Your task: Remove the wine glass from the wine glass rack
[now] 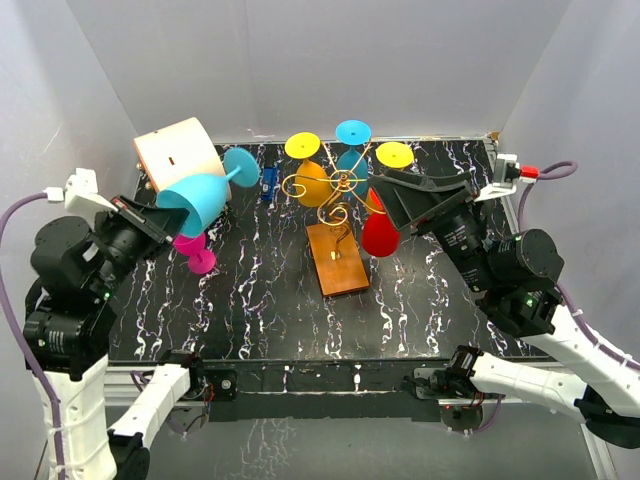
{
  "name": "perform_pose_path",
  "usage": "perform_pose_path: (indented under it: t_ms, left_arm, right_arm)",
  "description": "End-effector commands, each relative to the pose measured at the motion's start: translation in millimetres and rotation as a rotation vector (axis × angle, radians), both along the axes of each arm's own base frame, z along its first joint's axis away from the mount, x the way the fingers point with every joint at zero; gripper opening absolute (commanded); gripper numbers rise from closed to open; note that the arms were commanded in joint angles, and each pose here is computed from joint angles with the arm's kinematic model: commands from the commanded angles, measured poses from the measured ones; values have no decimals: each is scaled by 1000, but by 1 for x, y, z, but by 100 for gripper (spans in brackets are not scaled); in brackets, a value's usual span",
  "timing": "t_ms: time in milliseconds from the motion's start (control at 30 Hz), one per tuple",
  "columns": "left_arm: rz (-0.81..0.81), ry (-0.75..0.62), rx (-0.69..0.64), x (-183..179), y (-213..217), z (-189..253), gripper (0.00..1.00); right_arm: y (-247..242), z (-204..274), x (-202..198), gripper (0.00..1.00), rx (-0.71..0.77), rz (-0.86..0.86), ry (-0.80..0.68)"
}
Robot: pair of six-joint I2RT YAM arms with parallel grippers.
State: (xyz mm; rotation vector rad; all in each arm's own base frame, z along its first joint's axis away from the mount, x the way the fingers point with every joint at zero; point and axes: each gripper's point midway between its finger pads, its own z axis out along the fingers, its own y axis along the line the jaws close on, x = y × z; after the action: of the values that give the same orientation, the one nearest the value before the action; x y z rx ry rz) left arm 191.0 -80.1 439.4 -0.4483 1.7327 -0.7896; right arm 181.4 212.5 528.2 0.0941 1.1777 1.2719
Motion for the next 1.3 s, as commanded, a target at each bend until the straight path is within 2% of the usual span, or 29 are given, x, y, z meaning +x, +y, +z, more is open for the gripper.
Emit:
perform_pose_path:
  t_ms: [0, 233, 467, 800, 1267]
  left_arm:
    - [91, 260, 138, 0, 23, -62, 0]
    - [-11, 478, 273, 21, 18, -117, 0]
    - [-83, 672, 438, 44, 27, -169, 0]
    - [-120, 841, 525, 66, 33, -221, 0]
    - [-108, 965, 594, 98, 35, -262, 0]
  right_arm:
    - [-13, 6, -2, 98, -27, -46, -15]
    - [-5, -2, 6, 99, -141, -69, 6]
    - [-3, -9, 8, 98, -174, -74, 13]
    - [0, -19, 16, 98, -224, -107, 7]
    - [2, -23, 15, 98, -239, -95, 2]
